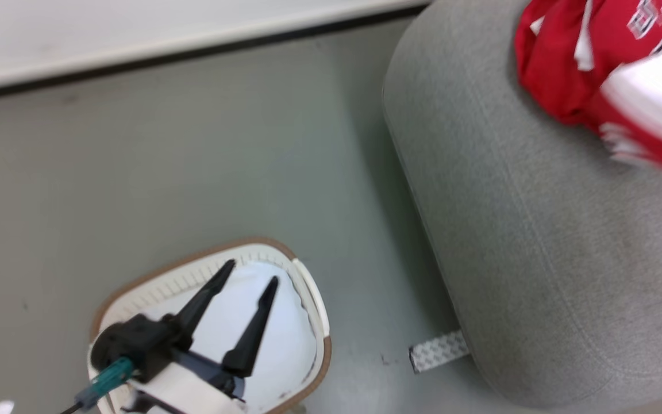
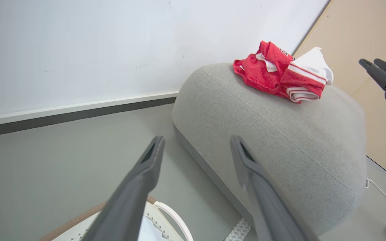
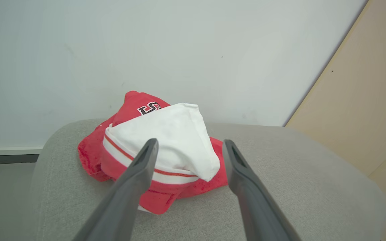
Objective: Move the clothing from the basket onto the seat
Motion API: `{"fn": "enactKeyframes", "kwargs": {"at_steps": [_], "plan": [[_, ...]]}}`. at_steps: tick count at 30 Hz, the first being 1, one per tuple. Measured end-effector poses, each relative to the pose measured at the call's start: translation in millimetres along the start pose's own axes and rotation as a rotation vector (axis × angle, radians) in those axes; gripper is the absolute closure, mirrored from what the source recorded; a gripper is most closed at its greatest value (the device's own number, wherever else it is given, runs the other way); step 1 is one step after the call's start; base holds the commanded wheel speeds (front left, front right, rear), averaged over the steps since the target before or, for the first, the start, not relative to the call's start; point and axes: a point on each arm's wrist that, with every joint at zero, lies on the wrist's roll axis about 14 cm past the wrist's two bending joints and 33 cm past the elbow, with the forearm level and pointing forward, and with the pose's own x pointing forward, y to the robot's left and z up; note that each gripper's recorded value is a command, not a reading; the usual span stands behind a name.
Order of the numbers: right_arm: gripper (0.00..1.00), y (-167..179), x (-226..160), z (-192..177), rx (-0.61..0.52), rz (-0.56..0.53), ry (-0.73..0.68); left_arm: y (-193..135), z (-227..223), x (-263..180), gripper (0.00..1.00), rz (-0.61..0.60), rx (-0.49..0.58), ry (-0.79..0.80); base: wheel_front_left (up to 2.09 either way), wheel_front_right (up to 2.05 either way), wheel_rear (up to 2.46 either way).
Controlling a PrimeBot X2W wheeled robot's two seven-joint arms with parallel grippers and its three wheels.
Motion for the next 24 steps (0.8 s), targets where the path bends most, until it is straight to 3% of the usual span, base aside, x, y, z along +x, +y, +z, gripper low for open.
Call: {"fn": "enactKeyframes", "kwargs": {"at_steps": [10,24], "plan": [[0.00,32.9,-57.7,45.6,0.146,0.126,-0.159,28.0,33.8,-52.7,0.00,0.231,0.056,-0.090,0.00,0.00,0.00],[0.00,103.5,-112.1,61.3,0.282,0.367,-0.196,51.4,60.8,-140.9,0.00,0.509,0.097,-0.191,0.00,0.00,0.00]]}}
